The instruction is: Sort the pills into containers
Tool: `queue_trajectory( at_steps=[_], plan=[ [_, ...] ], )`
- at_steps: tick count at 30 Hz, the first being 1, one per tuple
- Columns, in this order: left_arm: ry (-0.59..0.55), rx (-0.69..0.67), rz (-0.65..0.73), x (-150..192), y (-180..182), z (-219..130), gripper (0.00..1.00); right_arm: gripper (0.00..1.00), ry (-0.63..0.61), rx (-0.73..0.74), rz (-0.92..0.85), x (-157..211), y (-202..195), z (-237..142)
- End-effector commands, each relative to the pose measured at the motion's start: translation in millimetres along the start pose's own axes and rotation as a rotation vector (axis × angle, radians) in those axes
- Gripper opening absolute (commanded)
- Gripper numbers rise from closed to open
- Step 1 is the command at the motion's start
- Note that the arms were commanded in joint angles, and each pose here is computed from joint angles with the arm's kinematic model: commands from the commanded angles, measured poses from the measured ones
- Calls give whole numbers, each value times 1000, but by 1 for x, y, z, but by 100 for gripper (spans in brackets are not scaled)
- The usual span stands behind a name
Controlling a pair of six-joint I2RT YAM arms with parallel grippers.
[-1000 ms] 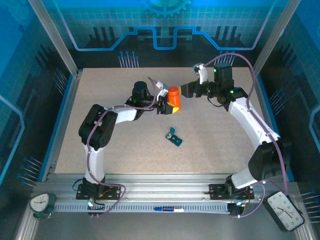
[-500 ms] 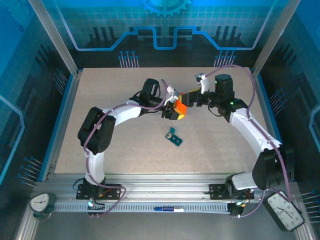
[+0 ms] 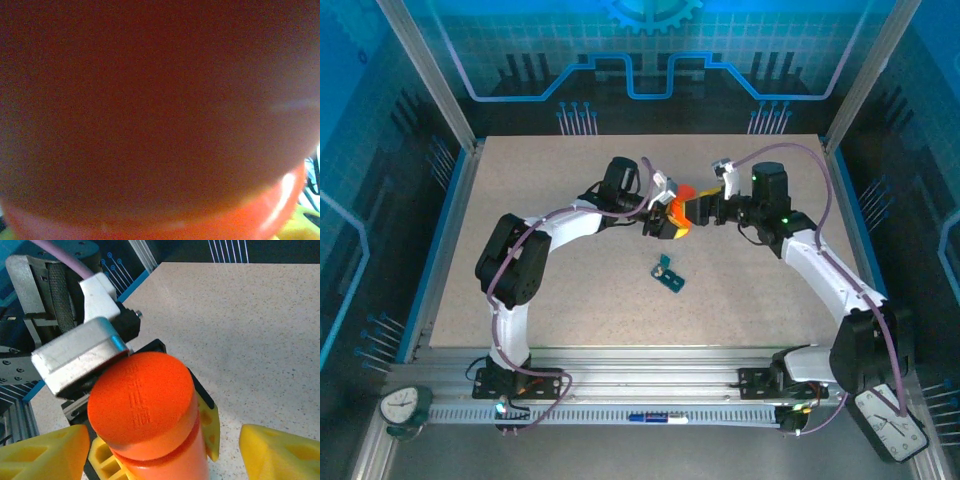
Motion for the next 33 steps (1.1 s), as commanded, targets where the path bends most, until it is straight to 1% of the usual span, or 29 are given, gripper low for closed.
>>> queue_trajectory(
  at_steps=[1,7,17,21,24,25,29,31,33],
  plan=[
    [-61,39,58,-26,-14,-12,0,80,-52,-31,-32,-4,5,-6],
    [-85,64,51,-34,-17,-12,0,79,-75,-55,-16,-1,1,1],
    [-87,85,52,-37,-23,-12,0,76,-96,-112,-4,-15,1,23],
    [-86,93,55,-39,-26,-11,0,73,-101,-121,-3,-18,1,29],
    [-83,95,58,-39,-27,-10,0,66,-111,-128,5,-19,1,31],
    [-83,94,58,-39,-27,-10,0,62,-114,-128,9,-19,0,31],
    [-87,82,63,-39,-27,-10,0,37,-126,-141,40,-18,-1,35],
    [-96,66,66,-40,-26,-11,0,33,-159,-138,47,-20,-2,35],
    [-116,51,72,-41,-25,-13,9,30,-187,-127,66,-19,-5,35]
  ],
)
Point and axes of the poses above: each hand's point on the last joint's axis, 136 mm out from that joint toward the fingers, its own z axis out along the fingers, its own y axis along the line the jaws close on, x = y × z, the point moved 7 cm from there along -z, back along the fingers, and after that the axes turned 6 degrees about -z, right-handed, at the moved point
